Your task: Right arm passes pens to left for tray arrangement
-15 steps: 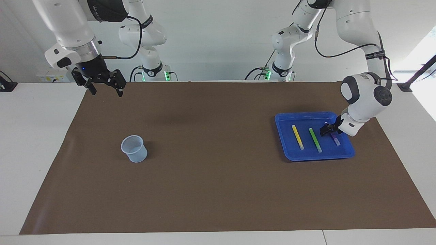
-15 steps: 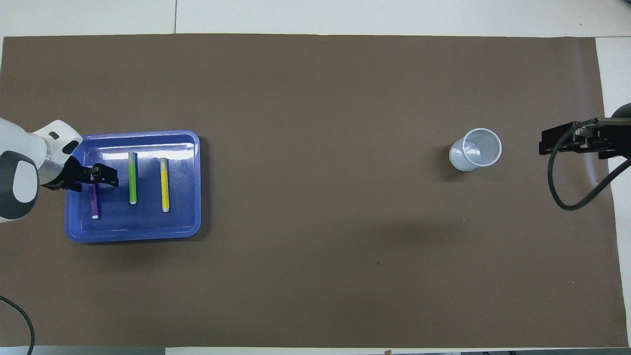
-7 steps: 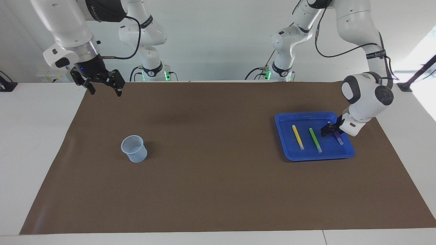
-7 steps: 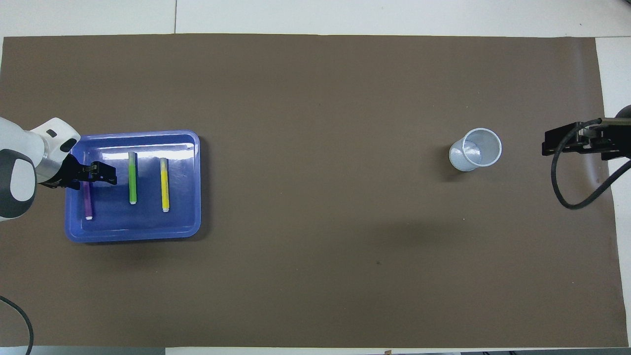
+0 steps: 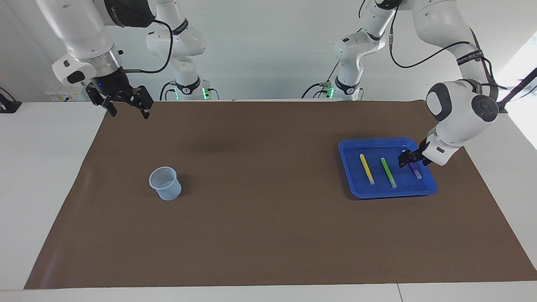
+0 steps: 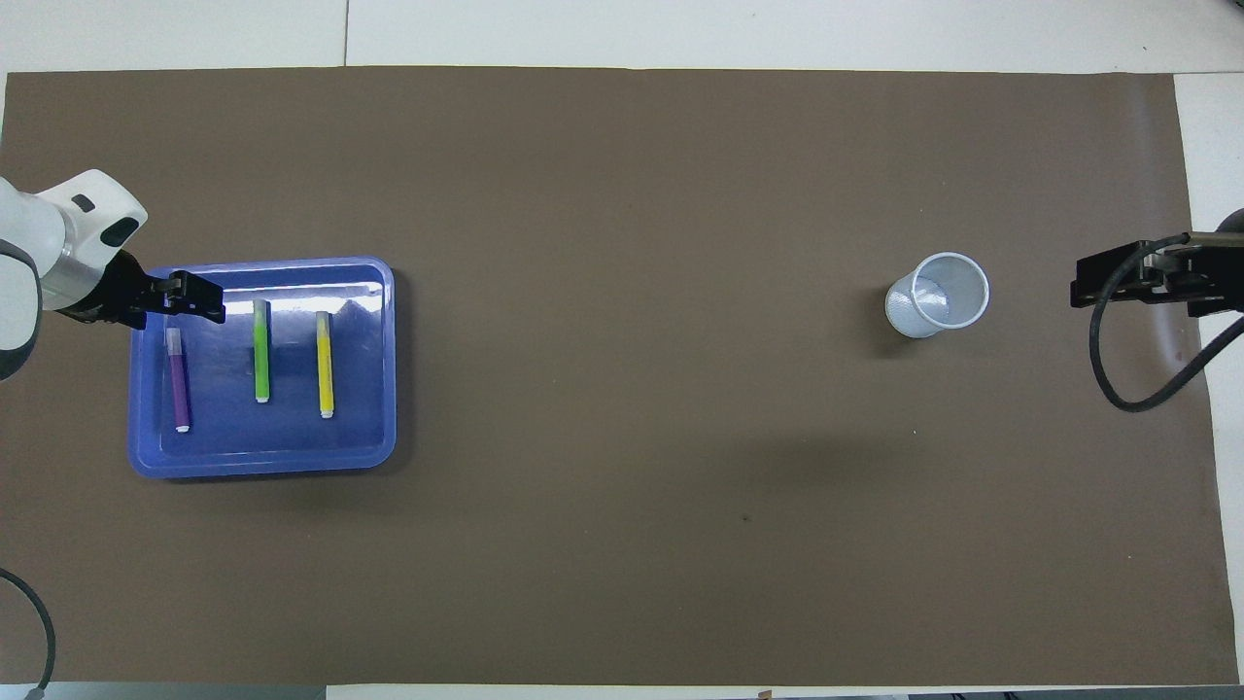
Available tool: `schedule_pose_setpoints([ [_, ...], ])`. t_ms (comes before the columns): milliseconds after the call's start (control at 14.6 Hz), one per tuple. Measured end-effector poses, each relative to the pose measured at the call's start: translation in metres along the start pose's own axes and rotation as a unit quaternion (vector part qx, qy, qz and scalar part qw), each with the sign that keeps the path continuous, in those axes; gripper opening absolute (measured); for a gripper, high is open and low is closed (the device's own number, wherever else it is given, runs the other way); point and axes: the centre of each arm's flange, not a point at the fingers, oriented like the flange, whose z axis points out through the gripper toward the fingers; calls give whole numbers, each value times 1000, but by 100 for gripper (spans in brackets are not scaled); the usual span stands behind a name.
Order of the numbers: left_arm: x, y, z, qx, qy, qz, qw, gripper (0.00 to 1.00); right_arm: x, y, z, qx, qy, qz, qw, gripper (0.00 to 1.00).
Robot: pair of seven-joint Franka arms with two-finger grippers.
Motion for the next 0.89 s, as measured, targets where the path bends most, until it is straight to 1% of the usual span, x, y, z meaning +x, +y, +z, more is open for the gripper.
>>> schedule_pose_setpoints([
  [205,-3,25,-46,-3,-14,12,1000,100,0,0,0,0,0,0,1000,100],
  [342,-12,37,-84,1,-28,20,999,100,0,0,0,0,-1,0,1000,100],
  [410,-19,44,-104,4,-30,25,999,100,0,0,0,0,-1,0,1000,100],
  [546,-41,63,-144,14,-24,36,999,100,0,0,0,0,-1,0,1000,100],
  [751,-90,84,-199,28,-13,43,999,100,0,0,0,0,-1,0,1000,100],
  [888,-113,83,-221,25,1,42,999,100,0,0,0,0,-1,0,1000,100],
])
